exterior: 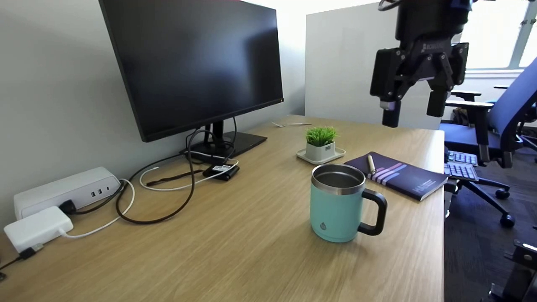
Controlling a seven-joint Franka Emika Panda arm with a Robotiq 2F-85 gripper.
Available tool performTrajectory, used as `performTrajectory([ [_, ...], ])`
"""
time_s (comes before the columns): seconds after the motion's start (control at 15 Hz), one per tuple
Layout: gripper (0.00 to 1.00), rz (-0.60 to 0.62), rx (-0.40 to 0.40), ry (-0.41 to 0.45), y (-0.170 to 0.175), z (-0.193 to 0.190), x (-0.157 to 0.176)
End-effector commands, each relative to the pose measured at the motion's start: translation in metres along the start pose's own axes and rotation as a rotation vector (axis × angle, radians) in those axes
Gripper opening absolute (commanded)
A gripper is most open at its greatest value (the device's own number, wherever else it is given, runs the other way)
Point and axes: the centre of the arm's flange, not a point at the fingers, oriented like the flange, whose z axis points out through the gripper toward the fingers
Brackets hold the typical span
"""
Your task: Move the thermos to the left, put the pen inside the thermos
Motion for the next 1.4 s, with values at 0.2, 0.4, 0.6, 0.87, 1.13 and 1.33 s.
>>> performTrajectory([
  [0.2, 1.0, -0.127, -0.021, 0.007, 0.071, -0.02, 0.03],
  [0.4, 1.0, -0.068, -0.048, 0.015, 0.1, -0.03, 0.061],
  [0.6, 1.0, 0.067, -0.046, 0.043, 0.124, -0.039, 0.096],
  [0.87, 1.0, 0.207, -0.047, 0.039, 0.139, -0.033, 0.127],
  [1.13, 1.0, 0.283, -0.05, -0.006, 0.139, -0.009, 0.144],
  [1.33, 1.0, 0.312, -0.042, -0.042, 0.14, 0.013, 0.15],
])
